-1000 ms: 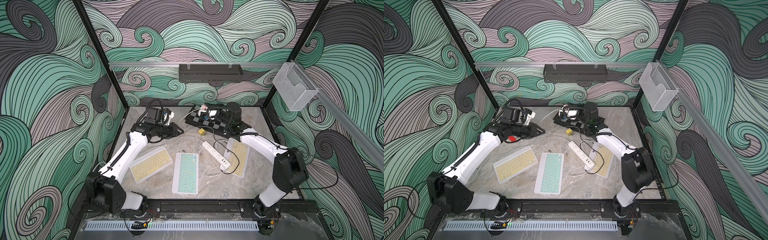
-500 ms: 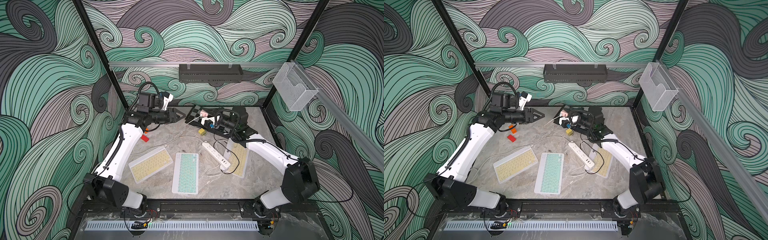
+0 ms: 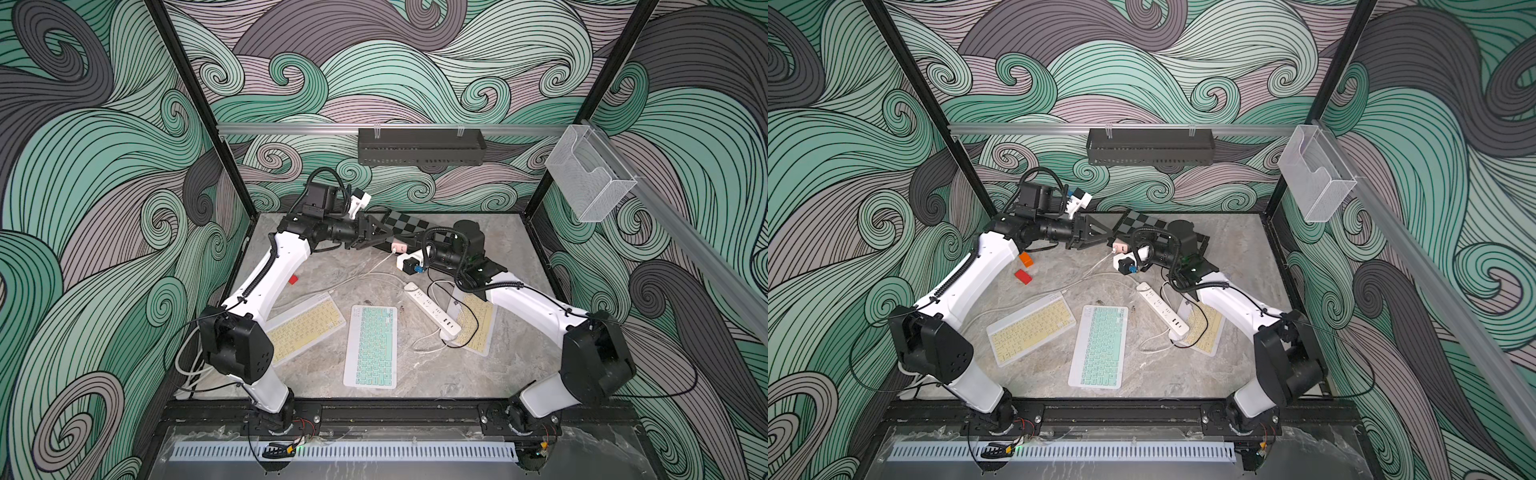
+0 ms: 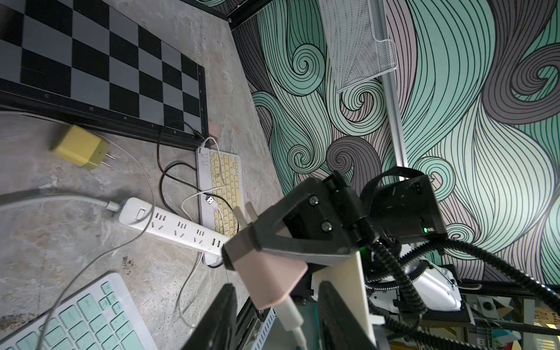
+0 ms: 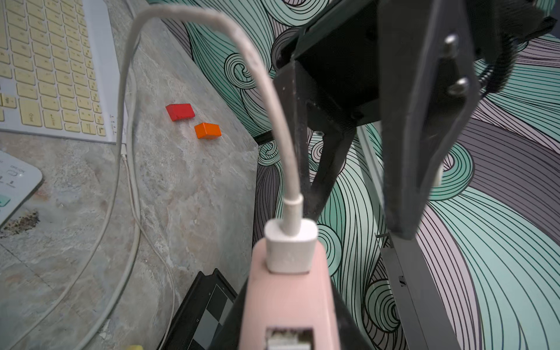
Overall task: Unplug the wireless keyboard
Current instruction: Remove the power cord from the plug.
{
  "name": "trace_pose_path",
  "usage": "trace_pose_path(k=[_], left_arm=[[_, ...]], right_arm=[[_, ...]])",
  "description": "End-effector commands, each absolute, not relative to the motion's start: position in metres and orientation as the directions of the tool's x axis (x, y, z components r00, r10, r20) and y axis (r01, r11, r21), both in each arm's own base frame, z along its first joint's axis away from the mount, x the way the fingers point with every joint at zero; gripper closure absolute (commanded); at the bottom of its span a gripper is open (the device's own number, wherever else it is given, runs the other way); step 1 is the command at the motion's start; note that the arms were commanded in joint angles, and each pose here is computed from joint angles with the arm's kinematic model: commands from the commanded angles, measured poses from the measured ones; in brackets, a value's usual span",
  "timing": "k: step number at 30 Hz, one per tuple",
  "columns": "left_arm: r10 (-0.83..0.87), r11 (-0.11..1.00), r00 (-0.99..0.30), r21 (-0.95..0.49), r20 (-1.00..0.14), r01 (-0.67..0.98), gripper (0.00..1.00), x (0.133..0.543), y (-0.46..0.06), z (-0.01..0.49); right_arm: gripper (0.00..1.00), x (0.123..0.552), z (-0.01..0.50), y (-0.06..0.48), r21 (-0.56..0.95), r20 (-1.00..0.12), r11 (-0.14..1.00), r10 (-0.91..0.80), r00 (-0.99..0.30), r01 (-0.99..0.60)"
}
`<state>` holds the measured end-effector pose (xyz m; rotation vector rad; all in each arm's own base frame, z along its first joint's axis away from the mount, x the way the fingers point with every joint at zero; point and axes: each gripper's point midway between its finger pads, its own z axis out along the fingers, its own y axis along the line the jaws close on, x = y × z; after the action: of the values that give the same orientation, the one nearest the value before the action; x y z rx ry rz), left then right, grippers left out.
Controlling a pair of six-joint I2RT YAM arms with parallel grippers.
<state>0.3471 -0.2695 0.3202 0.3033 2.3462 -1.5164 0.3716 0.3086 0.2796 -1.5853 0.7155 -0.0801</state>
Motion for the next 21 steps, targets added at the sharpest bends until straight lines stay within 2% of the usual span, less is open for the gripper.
trace_pose_path(k=[1,4,6,9,13,21], left_arm=[[0.051,0.395,-0.916,-0.834,-0.398,0.384,0.54,0.328,-0.279,0.323],[0.106,0.452,-0.906,-0.792,-0.41,0.411,0.54,0.324,-0.28,0.315],[0.142,0.531,-0.897,-0.733,-0.418,0.426,0.55,0.324,-0.273,0.306],[0.161,0.625,-0.889,-0.653,-0.428,0.427,0.6,0.329,-0.262,0.295],[0.163,0.638,-0.874,-0.627,-0.458,0.447,0.6,0.332,-0.265,0.301],[0.276,0.737,-0.843,-0.461,-0.462,0.494,0.63,0.331,-0.264,0.294]], right_arm=[[1.0,0.377,0.298,0.314,-0.967,-0.218,-0.013,-0.475,0.853,-0.254],[1.0,0.375,0.302,0.317,-0.966,-0.222,-0.017,-0.46,0.86,-0.259],[1.0,0.375,0.301,0.319,-0.965,-0.223,-0.019,-0.457,0.861,-0.26],[1.0,0.374,0.298,0.32,-0.964,-0.221,-0.029,-0.461,0.859,-0.264],[1.0,0.371,0.293,0.324,-0.963,-0.216,-0.047,-0.463,0.86,-0.267],[1.0,0.369,0.287,0.326,-0.963,-0.19,-0.081,-0.48,0.856,-0.259]])
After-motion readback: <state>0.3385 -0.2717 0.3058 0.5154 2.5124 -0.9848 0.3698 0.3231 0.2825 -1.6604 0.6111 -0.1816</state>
